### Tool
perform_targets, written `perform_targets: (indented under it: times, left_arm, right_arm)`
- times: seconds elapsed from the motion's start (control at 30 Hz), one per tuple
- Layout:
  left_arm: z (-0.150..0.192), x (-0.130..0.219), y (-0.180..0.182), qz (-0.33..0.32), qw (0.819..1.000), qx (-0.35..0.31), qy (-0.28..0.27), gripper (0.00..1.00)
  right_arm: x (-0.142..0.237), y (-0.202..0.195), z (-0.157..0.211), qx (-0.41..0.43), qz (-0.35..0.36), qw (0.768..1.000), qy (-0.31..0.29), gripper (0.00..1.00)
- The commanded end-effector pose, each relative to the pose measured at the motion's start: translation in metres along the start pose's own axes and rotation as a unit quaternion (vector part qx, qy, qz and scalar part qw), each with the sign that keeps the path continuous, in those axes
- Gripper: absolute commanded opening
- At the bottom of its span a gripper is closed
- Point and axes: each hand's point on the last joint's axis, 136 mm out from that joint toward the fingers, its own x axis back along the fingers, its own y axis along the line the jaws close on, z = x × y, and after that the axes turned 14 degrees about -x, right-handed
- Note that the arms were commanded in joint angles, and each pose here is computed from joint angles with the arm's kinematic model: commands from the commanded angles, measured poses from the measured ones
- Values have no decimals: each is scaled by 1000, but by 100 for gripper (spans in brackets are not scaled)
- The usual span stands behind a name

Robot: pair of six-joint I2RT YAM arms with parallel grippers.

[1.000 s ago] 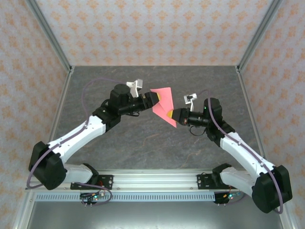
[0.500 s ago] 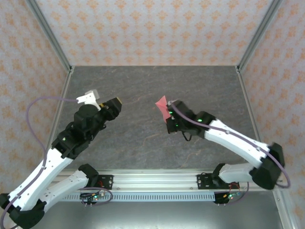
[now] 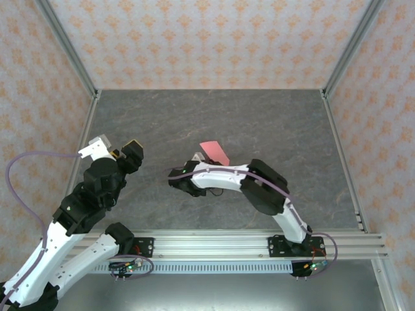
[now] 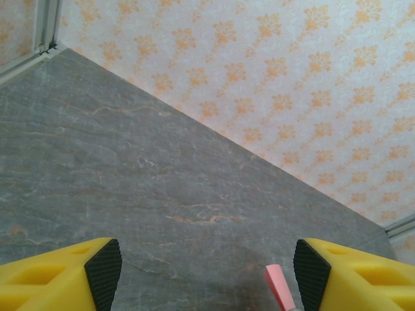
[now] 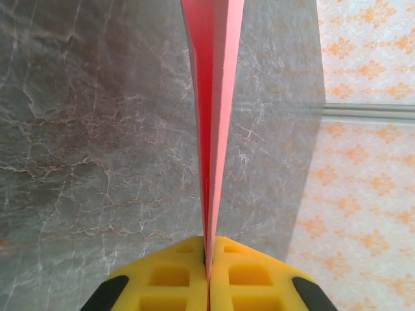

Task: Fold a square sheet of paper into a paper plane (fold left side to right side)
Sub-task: Turn over the paper at the center of the table.

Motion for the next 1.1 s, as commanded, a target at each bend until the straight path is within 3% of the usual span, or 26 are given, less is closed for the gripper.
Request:
perform_targets:
  times: [0.0, 0.17, 0.3, 0.47, 0.67, 0.8, 1.07]
  left_arm:
    - [3, 1, 11, -27, 1000, -8, 2, 74]
    - [6, -2, 9, -25, 1000, -9, 6, 74]
    - [12, -9, 2, -21, 999, -19, 22, 74]
    - [25, -26, -14, -14, 997, -38, 61, 74]
    - [52, -52, -39, 9, 993, -43, 112, 78]
    - [82, -77, -70, 57, 984, -39, 167, 81]
    - [170, -130, -141, 168, 941, -10, 295, 80]
  right_arm:
    - [1, -7, -5, 30, 26, 999, -6, 7]
    - [-4, 20, 9, 45, -21, 998, 33, 13]
    - [4, 39, 18, 28, -100, 993, 63, 27]
    - [37, 47, 19, -30, -229, 970, 71, 51]
    - [63, 6, 16, -124, -304, 943, 47, 85]
    - [62, -32, 16, -235, -379, 894, 47, 95]
    - [35, -81, 34, -434, -504, 745, 57, 100]
